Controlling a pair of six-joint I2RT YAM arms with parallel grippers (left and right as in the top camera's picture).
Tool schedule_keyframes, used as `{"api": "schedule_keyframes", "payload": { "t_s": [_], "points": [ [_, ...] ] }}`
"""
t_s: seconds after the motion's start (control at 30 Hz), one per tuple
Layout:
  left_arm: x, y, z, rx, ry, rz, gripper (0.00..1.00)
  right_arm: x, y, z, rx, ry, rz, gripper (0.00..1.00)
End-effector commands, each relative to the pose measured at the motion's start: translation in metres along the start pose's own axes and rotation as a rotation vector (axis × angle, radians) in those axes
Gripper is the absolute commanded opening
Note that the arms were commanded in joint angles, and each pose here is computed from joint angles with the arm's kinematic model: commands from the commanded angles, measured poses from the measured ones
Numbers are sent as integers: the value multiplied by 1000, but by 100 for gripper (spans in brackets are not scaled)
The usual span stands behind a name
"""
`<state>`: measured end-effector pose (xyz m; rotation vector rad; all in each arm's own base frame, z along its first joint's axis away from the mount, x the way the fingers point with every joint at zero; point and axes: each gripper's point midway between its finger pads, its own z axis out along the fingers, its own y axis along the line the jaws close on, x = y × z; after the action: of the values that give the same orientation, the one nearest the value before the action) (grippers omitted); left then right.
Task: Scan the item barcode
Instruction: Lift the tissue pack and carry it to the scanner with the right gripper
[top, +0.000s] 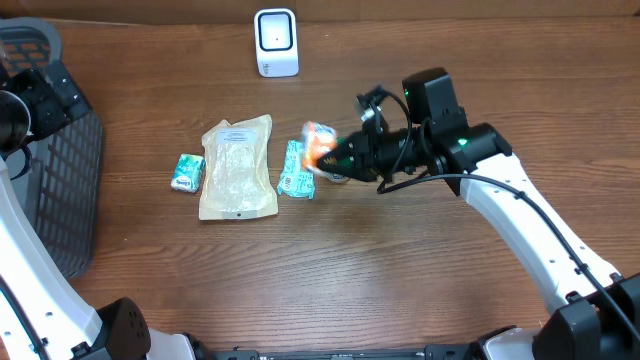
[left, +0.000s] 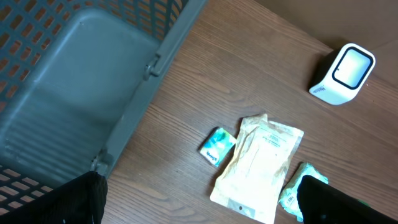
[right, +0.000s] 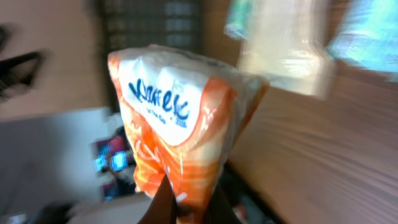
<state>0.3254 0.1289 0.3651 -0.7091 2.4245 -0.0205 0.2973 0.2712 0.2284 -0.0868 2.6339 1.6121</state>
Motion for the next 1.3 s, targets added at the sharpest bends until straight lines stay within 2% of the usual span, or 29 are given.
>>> {"api": "schedule_keyframes", "payload": {
  "t_s": [0.0,0.17,0.3,0.5,0.7,0.83,1.0,1.13,1.27],
  "points": [
    [-1,-1,0,7,-2,22,100,-39,-9,-30,294,-190,-201,4],
    [-1,-1,0,7,-2,22,99,-76,27,-73,478,-317,-309,4],
    [-1,-1,0,7,-2,22,99,-116,44,-88,629,-382,-399,4],
    [-1,-1,0,7,-2,22,100,-180,41,-65,862,-444,-596,4],
    [-1,-1,0,7,-2,22,99,-249,15,-49,1280,-594,-830,4],
    [-1,-1,0,7,-2,22,100,-273,7,-12,1371,-535,-1047,4],
    [-1,-1,0,7,-2,22,100,-293,-1,22,1363,-560,-1150,4],
    [-1,-1,0,7,-2,22,99,-293,-20,64,1374,-355,-1399,4],
    [-1,-1,0,7,-2,22,100,-299,-38,87,1435,-231,-1573,4]
  ]
}}
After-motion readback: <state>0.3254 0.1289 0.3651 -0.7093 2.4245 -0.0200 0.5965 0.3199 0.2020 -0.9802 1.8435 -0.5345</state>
